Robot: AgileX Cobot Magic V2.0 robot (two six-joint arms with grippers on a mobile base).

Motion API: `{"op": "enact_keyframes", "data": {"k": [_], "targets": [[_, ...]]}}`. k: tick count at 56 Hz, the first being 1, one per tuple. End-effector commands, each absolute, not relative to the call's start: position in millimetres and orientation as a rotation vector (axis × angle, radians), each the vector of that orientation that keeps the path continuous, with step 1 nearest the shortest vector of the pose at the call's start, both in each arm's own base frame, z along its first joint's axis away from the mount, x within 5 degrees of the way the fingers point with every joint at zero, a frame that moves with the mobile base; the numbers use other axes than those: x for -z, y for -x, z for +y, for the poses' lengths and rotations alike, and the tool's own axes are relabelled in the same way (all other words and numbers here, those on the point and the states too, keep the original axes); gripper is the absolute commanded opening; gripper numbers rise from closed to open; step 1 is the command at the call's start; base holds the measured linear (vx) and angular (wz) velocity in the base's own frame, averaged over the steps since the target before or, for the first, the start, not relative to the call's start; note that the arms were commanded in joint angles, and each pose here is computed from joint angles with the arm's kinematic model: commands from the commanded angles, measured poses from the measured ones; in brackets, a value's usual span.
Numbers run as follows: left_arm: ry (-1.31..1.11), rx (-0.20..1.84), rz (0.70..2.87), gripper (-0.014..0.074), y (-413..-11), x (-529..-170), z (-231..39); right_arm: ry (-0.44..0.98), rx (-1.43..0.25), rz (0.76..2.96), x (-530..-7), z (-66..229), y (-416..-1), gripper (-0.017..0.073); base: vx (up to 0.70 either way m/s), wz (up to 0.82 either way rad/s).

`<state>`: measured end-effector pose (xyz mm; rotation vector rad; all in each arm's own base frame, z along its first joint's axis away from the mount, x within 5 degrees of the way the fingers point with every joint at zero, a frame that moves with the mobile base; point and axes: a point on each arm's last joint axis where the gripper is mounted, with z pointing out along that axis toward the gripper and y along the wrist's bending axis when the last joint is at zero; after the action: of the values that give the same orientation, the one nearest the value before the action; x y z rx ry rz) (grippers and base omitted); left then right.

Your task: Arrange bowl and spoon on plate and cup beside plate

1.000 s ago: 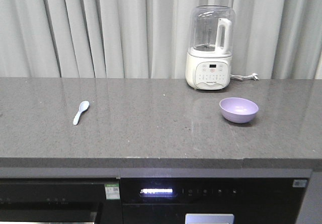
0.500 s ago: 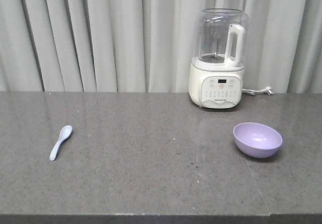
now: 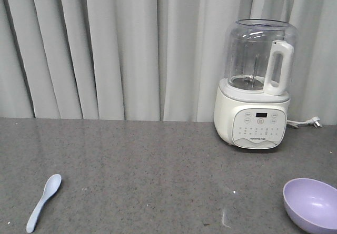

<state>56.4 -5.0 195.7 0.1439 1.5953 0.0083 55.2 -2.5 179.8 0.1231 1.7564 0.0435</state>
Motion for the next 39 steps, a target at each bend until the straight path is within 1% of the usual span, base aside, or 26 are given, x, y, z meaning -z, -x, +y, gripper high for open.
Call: {"op": "enact_keyframes", "data": {"k": [1, 15, 32, 39], "targets": [[-0.123, -0.009, 1.475, -0.0003, -53.8, -212.2, -4.2, -0.110, -0.033, 1.673, -186.5, -2.8, -56.1, -0.0008, 0.27, -0.04], [-0.123, -0.009, 1.475, -0.0003, -53.8, -212.2, -4.2, -0.110, -0.033, 1.673, -186.5, -2.8, -56.1, -0.0008, 0.18, -0.04], [-0.123, -0.009, 1.475, -0.0003, -53.8, -212.2, -4.2, -0.109, -0.031, 1.673, -186.5, -2.8, -56.1, -0.0008, 0.04, -0.01], [-0.123, -0.009, 1.475, -0.0003, -53.8, -212.2, -4.2, 0.012, 0.097, 1.672, -186.9, -3.9, -56.1, -0.0008, 0.00, 0.00]]}}
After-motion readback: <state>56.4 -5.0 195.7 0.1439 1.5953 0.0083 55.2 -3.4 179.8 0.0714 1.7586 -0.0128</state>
